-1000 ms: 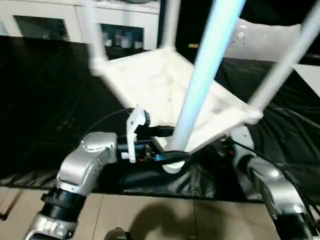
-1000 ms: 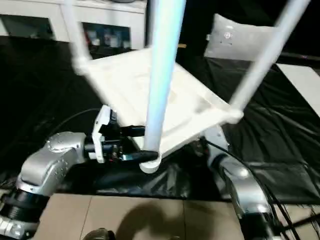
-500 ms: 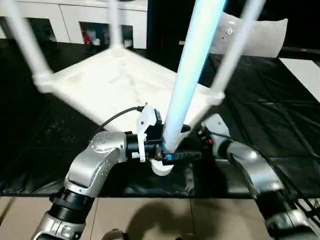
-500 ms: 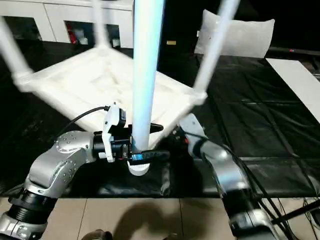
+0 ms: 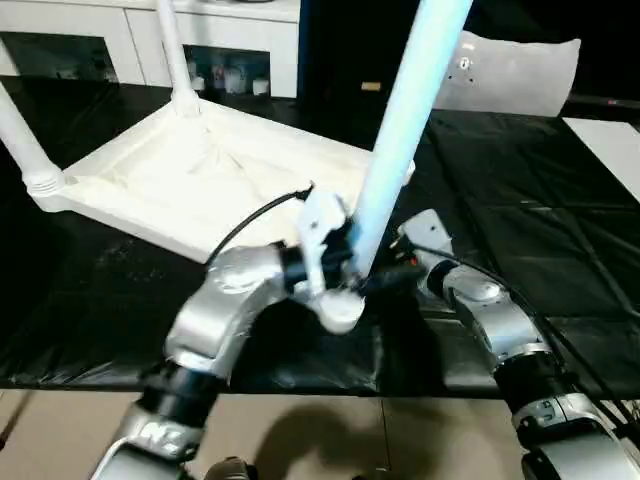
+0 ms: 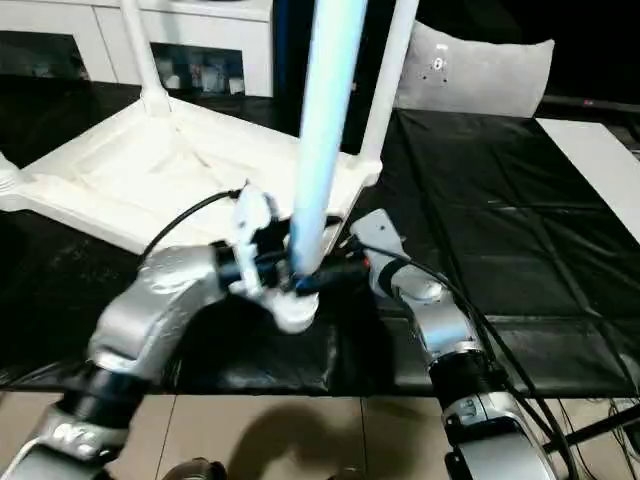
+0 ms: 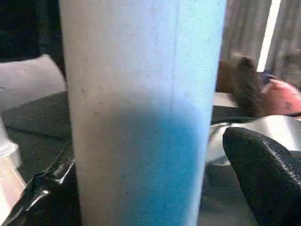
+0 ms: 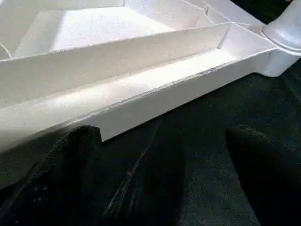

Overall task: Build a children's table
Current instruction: Rotate table base

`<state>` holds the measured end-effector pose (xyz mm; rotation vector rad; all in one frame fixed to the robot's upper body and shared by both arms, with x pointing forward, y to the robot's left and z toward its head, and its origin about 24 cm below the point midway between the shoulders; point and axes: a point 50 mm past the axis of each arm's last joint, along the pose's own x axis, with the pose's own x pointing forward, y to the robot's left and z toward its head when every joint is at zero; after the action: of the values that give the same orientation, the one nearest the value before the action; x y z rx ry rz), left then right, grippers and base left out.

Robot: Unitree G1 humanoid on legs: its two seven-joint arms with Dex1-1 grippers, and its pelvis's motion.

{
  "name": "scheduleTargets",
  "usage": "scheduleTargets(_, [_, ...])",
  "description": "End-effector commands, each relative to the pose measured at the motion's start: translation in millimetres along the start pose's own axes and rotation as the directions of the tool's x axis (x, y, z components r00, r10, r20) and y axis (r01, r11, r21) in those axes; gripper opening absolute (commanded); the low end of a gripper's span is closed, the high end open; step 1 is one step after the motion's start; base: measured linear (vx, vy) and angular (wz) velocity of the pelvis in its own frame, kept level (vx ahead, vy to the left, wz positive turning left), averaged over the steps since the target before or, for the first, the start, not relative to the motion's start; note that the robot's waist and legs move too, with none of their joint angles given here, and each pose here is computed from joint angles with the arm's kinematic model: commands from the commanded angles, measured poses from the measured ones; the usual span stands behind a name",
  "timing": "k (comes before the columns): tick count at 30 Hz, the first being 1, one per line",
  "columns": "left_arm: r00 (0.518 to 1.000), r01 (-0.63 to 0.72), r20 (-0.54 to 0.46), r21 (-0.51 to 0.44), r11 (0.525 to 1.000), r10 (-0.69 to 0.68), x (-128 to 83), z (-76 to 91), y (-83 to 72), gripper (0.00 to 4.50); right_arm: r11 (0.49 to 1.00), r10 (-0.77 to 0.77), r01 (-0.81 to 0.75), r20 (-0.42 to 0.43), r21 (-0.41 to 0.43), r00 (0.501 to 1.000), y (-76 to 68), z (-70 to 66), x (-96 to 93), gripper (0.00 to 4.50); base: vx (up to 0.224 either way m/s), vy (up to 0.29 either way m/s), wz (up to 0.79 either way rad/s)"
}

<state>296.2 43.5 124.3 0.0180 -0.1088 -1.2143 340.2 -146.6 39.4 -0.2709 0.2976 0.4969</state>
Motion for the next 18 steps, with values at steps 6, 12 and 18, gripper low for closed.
scheduleTargets(6, [0.992, -0.031, -0.123, 0.085, 0.996, 0.042, -15, -13.7, 18.1, 4.27, 0.999, -0.021, 0.018, 0.077, 0.039, 0.997, -19.1, 0.4, -19.4, 4.5, 0.0, 0.0, 0.0])
scheduleTargets(12, [0.965, 0.085, -0.254, 0.069, 0.994, -0.064, -52, -25.3, 29.4, 4.27, 0.998, 0.055, -0.057, 0.15, 0.008, 0.987, -27.8, 1.3, -39.9, 4.5, 0.0, 0.0, 0.0])
scheduleTargets(18, [0.883, 0.219, -0.453, 0.167, 0.961, -0.122, -71, -36.2, 45.3, 3.71, 0.967, 0.234, -0.215, 0.147, -0.132, 0.961, -30.1, 0.7, -63.1, 4.5, 0.0, 0.0, 0.0])
